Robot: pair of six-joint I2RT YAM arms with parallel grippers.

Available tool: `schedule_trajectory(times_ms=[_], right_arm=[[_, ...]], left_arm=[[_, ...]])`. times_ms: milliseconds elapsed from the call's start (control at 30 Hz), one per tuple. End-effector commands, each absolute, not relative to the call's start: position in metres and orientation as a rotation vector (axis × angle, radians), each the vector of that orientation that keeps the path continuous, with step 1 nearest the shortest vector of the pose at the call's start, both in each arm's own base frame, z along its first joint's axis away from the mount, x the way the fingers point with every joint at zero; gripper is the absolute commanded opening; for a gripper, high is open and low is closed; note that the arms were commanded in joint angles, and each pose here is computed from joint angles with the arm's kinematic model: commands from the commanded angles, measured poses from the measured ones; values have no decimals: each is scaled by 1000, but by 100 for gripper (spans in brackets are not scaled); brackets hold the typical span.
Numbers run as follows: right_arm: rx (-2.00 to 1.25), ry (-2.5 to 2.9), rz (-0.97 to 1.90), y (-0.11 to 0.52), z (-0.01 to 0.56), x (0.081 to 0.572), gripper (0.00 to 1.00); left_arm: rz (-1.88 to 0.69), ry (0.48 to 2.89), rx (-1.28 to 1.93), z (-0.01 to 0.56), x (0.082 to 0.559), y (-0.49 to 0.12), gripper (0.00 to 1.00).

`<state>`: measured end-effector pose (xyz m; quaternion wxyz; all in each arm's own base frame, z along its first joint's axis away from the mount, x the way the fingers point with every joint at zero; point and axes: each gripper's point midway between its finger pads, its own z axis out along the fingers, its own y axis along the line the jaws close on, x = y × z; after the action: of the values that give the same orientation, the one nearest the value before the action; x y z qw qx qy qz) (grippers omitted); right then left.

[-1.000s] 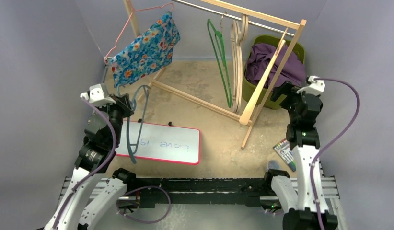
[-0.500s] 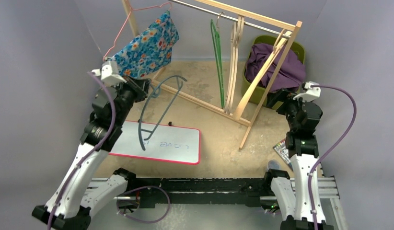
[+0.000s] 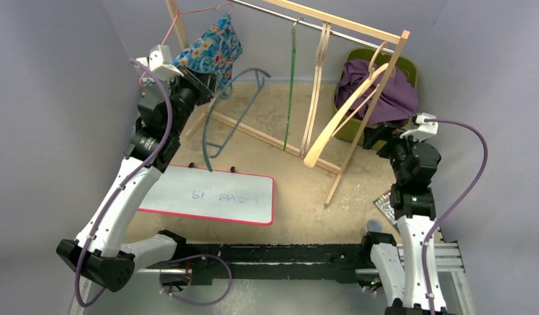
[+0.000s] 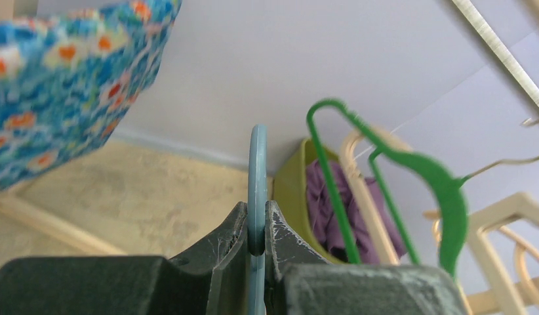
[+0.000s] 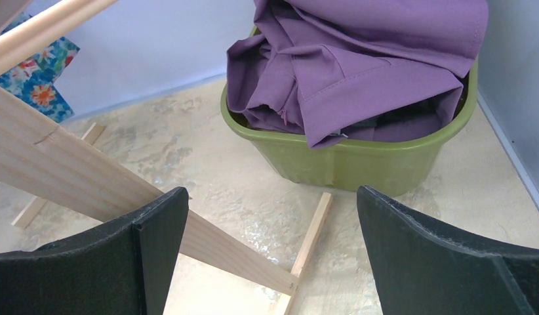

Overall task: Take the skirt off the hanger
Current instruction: Place the hanger at the clothesline.

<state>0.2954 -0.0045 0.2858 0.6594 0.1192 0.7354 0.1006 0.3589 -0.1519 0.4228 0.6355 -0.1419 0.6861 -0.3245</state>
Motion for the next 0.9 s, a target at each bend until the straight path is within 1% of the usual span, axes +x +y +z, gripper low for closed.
schedule_trajectory(times_ms=[0, 300, 500, 867], right_arm=[[259, 1603, 238, -2, 302, 293, 99], [281, 1535, 209, -8, 315, 281, 99], [286, 1543, 208, -8, 313, 281, 99], [296, 1529, 197, -11, 316, 280, 99]], left_arm=[[-743, 1328, -304, 502, 366, -144, 0], [-889, 1189, -244, 551, 387, -172, 0], [-958, 1102, -262, 577, 391, -176, 0], [-1063, 1017, -293, 604, 406, -186, 0]])
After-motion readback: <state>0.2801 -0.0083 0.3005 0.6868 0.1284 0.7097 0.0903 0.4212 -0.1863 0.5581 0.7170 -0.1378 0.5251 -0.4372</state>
